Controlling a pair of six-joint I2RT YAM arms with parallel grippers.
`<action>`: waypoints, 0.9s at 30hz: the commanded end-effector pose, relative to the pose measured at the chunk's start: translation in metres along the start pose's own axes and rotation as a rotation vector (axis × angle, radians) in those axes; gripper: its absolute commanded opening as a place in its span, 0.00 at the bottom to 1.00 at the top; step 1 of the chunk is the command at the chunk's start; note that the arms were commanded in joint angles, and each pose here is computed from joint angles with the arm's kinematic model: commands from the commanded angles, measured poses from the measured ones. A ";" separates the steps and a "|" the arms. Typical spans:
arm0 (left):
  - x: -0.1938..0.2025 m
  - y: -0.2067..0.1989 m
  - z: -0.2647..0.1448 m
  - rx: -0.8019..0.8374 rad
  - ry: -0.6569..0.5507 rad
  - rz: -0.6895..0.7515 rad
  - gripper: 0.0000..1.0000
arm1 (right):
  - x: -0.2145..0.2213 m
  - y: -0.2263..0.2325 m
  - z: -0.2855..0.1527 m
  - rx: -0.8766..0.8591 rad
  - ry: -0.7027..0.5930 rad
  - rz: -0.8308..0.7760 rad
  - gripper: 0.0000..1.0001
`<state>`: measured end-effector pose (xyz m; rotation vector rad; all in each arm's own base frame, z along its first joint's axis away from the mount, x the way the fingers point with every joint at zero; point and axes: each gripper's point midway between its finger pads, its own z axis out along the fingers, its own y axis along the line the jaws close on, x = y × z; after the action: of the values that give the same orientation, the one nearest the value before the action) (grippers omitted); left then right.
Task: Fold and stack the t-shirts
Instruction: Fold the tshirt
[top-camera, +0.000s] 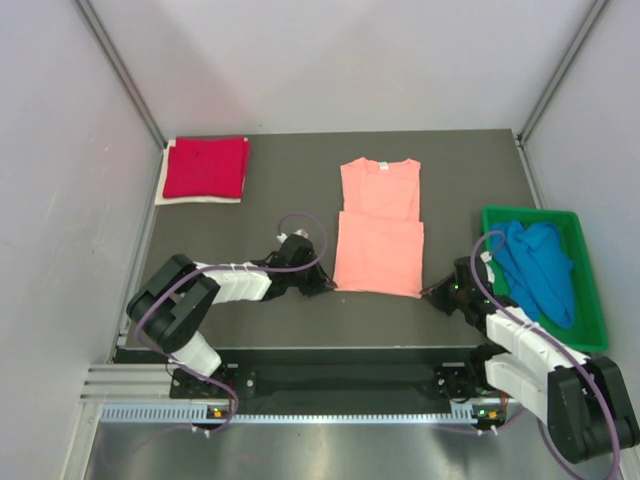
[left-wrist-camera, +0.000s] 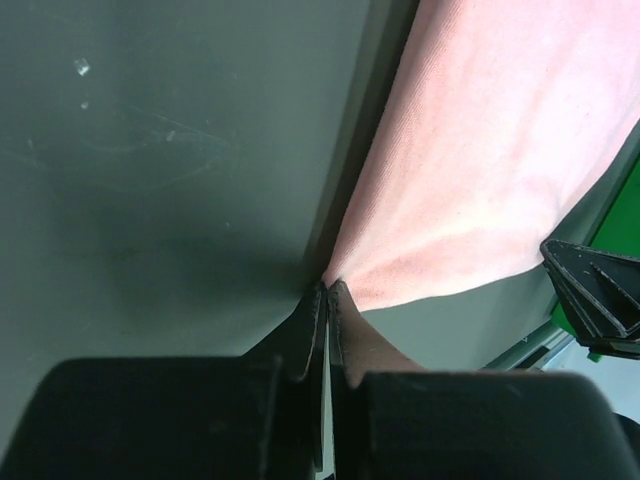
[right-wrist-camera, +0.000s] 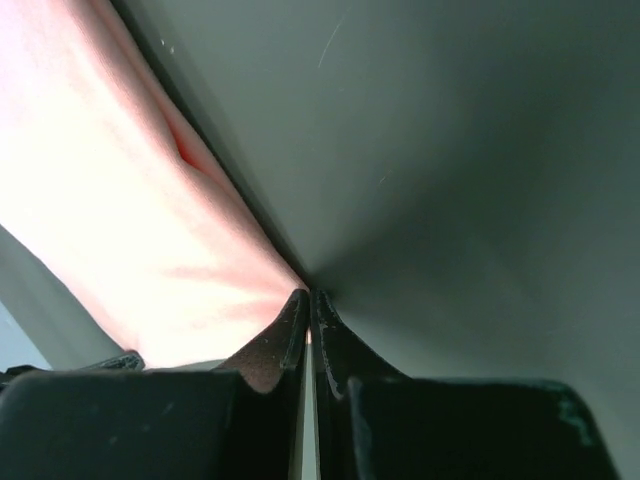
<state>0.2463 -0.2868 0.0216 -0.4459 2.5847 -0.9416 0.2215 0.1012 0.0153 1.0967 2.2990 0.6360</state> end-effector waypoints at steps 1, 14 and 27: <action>0.004 0.008 -0.005 -0.055 -0.006 0.036 0.00 | -0.006 -0.009 -0.003 0.056 -0.035 -0.063 0.00; 0.001 0.001 -0.021 -0.034 -0.059 0.017 0.47 | 0.003 0.010 -0.020 -0.051 -0.001 0.020 0.57; 0.013 0.007 0.003 -0.057 -0.028 -0.010 0.41 | 0.020 0.000 -0.006 -0.004 0.049 0.046 0.56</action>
<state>0.2388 -0.2943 0.0293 -0.4664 2.5523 -0.9391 0.2167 0.1161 0.0302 1.1223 2.2786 0.7336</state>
